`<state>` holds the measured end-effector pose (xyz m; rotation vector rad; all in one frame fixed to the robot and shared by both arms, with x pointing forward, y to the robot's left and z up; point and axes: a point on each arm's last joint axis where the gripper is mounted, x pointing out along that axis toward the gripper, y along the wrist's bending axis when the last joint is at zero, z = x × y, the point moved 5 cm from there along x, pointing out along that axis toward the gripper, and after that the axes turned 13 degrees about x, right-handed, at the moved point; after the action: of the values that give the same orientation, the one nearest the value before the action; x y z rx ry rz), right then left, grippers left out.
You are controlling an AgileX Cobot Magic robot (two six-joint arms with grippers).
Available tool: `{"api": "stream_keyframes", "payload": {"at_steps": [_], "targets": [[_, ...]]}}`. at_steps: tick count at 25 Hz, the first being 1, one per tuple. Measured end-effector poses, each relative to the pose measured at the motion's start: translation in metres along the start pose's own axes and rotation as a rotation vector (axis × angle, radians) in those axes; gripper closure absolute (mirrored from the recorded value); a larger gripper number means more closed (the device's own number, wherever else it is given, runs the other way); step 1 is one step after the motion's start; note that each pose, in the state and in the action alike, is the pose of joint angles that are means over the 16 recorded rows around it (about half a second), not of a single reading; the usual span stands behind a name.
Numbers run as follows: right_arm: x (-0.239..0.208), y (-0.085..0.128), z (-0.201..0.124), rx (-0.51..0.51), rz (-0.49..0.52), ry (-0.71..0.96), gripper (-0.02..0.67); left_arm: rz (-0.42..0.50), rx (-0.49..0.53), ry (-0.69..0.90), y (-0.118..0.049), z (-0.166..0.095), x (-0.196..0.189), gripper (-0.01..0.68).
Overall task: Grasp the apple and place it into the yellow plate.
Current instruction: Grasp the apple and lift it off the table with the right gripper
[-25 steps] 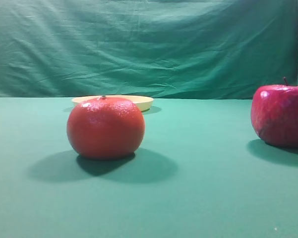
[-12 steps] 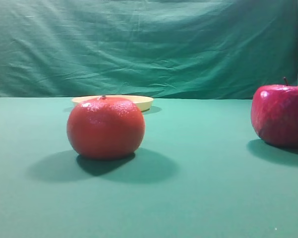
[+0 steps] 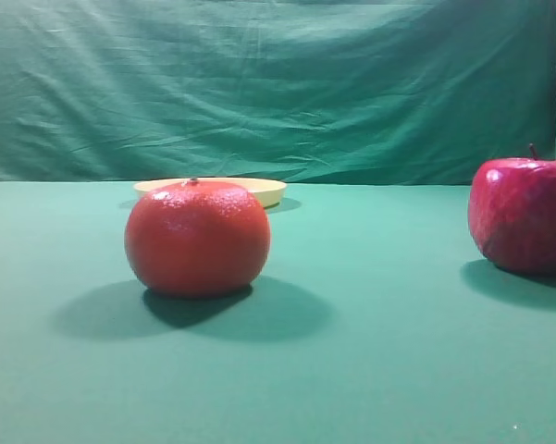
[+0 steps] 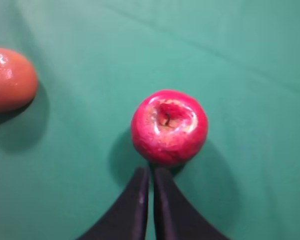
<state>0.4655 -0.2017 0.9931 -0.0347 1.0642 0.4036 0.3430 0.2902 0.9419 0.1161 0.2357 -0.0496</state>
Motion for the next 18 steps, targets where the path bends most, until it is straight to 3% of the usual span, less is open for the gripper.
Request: {"api": "stream_keyframes", "payload": {"at_steps": [12, 15, 18], "targets": [[0.045, -0.006, 0.006, 0.003, -0.028, 0.065, 0.096, 0.0, 0.0, 0.0, 0.0, 0.0, 0.0, 0.516], [0.059, -0.009, 0.006, 0.012, -0.035, 0.085, 0.026, 0.0, 0.0, 0.0, 0.0, 0.0, 0.0, 0.516], [0.074, -0.013, 0.006, 0.021, -0.044, 0.104, 0.013, 0.0, 0.0, 0.0, 0.0, 0.0, 0.0, 0.516]]}}
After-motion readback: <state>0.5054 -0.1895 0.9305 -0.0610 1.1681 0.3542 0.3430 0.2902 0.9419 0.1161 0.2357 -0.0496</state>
